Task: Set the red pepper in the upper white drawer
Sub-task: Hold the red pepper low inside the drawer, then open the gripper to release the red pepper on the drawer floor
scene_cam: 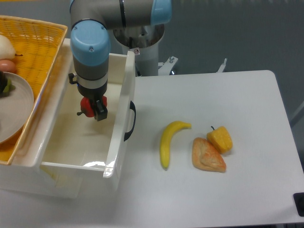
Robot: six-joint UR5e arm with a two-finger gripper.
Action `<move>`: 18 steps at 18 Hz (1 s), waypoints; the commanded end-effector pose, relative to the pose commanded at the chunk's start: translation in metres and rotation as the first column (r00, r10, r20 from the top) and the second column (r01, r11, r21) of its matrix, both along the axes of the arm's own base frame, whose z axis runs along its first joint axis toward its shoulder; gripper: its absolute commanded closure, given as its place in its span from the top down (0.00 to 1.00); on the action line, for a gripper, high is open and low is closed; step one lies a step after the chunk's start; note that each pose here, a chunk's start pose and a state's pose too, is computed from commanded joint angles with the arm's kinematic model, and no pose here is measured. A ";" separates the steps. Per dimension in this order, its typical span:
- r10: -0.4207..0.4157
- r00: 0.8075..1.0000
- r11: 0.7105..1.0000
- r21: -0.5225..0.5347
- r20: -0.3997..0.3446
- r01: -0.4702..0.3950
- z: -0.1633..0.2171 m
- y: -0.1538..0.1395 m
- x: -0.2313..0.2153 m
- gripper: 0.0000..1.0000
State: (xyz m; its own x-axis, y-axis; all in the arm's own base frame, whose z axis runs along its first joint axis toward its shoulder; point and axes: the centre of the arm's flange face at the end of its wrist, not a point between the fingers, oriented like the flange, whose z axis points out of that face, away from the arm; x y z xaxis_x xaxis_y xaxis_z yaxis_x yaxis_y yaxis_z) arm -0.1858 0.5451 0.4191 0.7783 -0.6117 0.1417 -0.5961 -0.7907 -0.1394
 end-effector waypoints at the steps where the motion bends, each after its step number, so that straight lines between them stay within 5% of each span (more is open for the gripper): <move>1: -0.001 1.000 1.000 0.000 0.000 0.001 0.000 0.000 0.000 0.75; 14: -0.001 1.000 1.000 -0.001 0.001 0.001 -0.001 0.000 0.000 0.79; 18: -0.001 1.000 1.000 -0.001 0.001 0.001 -0.001 0.000 0.000 0.88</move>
